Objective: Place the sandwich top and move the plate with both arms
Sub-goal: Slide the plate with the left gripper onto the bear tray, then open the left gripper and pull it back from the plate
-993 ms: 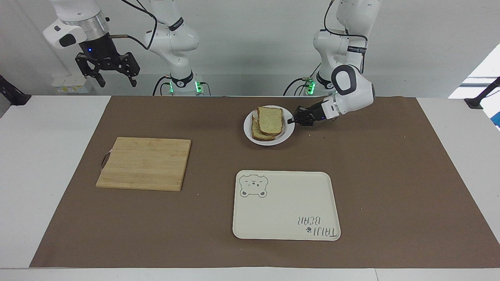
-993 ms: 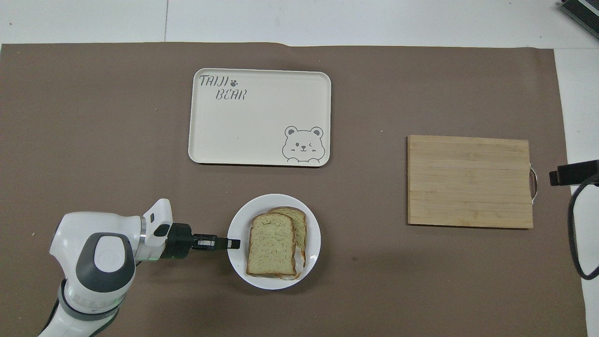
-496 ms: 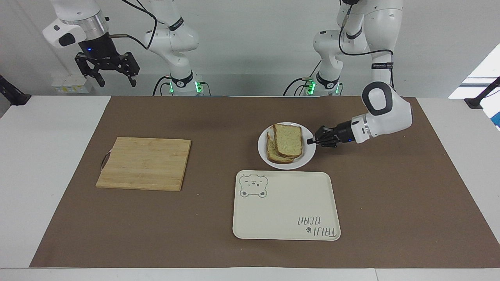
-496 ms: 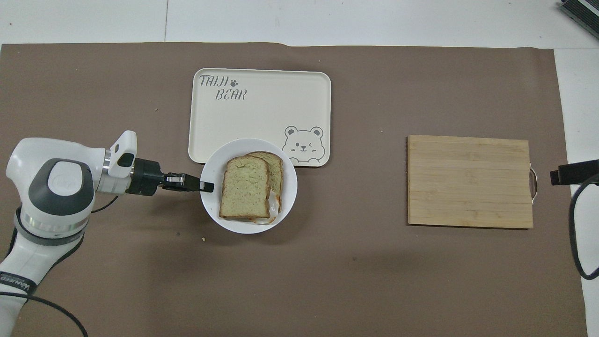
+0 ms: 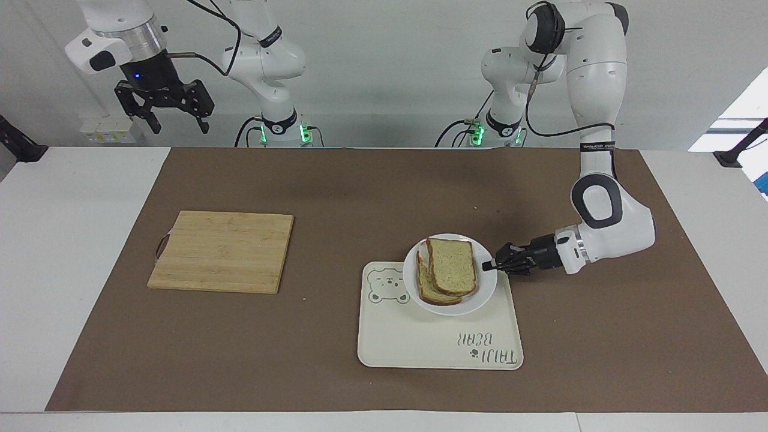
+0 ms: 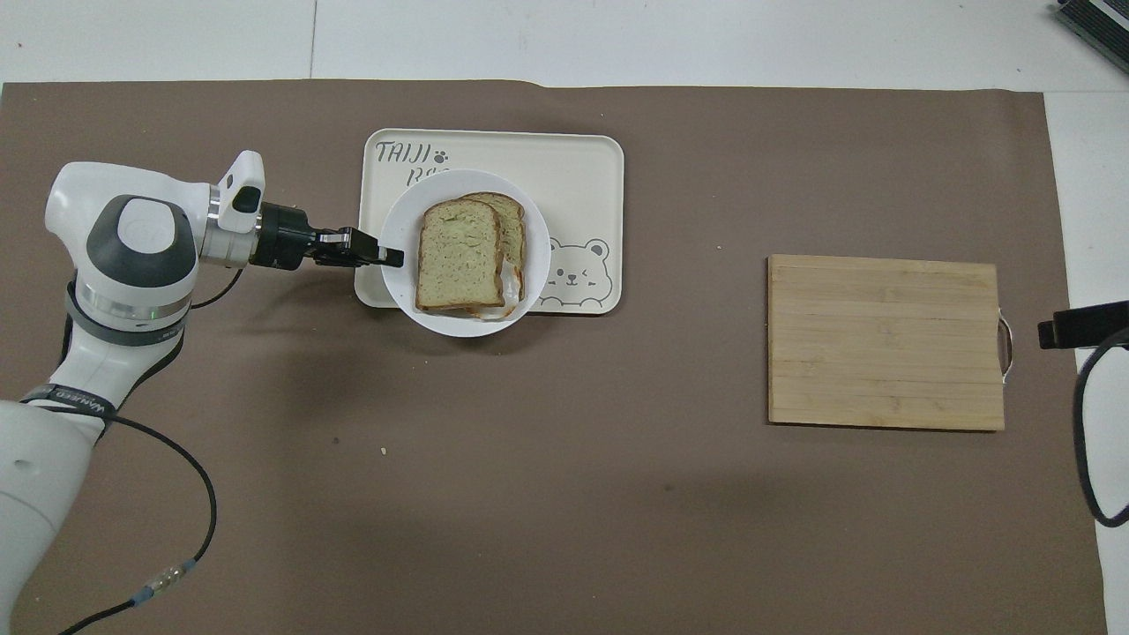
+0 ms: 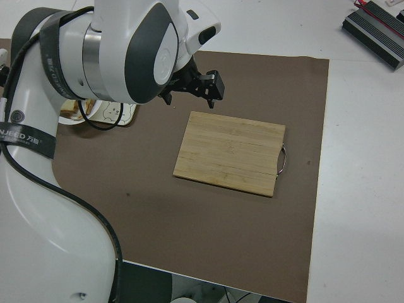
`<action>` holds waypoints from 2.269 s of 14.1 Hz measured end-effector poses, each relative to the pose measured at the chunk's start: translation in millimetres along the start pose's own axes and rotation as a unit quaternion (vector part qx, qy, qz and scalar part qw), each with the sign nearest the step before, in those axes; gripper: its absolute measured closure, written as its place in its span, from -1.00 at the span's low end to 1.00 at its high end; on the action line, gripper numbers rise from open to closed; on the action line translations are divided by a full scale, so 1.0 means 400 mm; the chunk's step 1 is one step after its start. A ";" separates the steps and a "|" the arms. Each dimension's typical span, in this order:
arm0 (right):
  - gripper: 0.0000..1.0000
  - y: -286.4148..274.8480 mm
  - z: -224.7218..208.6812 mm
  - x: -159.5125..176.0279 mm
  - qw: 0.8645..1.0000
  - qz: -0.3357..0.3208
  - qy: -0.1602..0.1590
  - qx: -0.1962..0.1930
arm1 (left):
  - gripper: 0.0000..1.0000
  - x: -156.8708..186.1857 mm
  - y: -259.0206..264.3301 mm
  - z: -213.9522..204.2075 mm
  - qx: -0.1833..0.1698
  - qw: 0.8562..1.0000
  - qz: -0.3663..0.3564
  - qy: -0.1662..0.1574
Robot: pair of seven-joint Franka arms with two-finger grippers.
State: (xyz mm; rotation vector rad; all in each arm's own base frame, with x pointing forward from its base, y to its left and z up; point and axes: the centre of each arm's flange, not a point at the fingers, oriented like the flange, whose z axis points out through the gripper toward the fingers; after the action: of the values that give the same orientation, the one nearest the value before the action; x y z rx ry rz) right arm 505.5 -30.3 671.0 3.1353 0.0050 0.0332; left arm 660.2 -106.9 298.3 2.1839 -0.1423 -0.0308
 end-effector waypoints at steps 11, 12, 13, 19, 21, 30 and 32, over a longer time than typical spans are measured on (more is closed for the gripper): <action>-1.00 0.000 0.011 -0.001 1.000 0.000 -0.005 0.000 | 0.89 0.077 0.027 0.114 0.019 0.999 -0.021 0.015; -1.00 0.000 0.011 -0.001 1.000 0.000 -0.005 0.000 | 0.89 0.075 0.023 0.121 0.020 0.999 -0.026 0.012; -1.00 -0.001 0.011 -0.001 1.000 0.000 -0.005 0.000 | 0.89 0.074 0.021 0.123 0.023 0.999 -0.027 0.010; -1.00 0.000 0.012 -0.001 1.000 0.000 -0.006 0.000 | 0.37 0.073 0.010 0.105 0.059 0.998 -0.031 -0.002; -1.00 0.001 0.013 -0.002 1.000 0.000 -0.007 0.000 | 0.00 0.077 0.036 0.073 0.090 0.996 -0.018 -0.006; -1.00 0.015 0.026 0.029 0.999 0.013 -0.029 0.000 | -1.00 0.022 0.382 -0.303 0.384 0.914 0.133 -0.003; -1.00 0.016 0.025 0.029 1.000 0.013 -0.028 0.000 | -1.00 -0.027 0.462 -0.388 0.414 0.899 0.144 -0.008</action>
State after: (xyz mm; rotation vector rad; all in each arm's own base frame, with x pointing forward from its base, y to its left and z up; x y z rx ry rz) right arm 517.5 -36.7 661.3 3.1348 -0.0359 -0.0556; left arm 644.1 -85.5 538.3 2.9855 -0.5751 0.2170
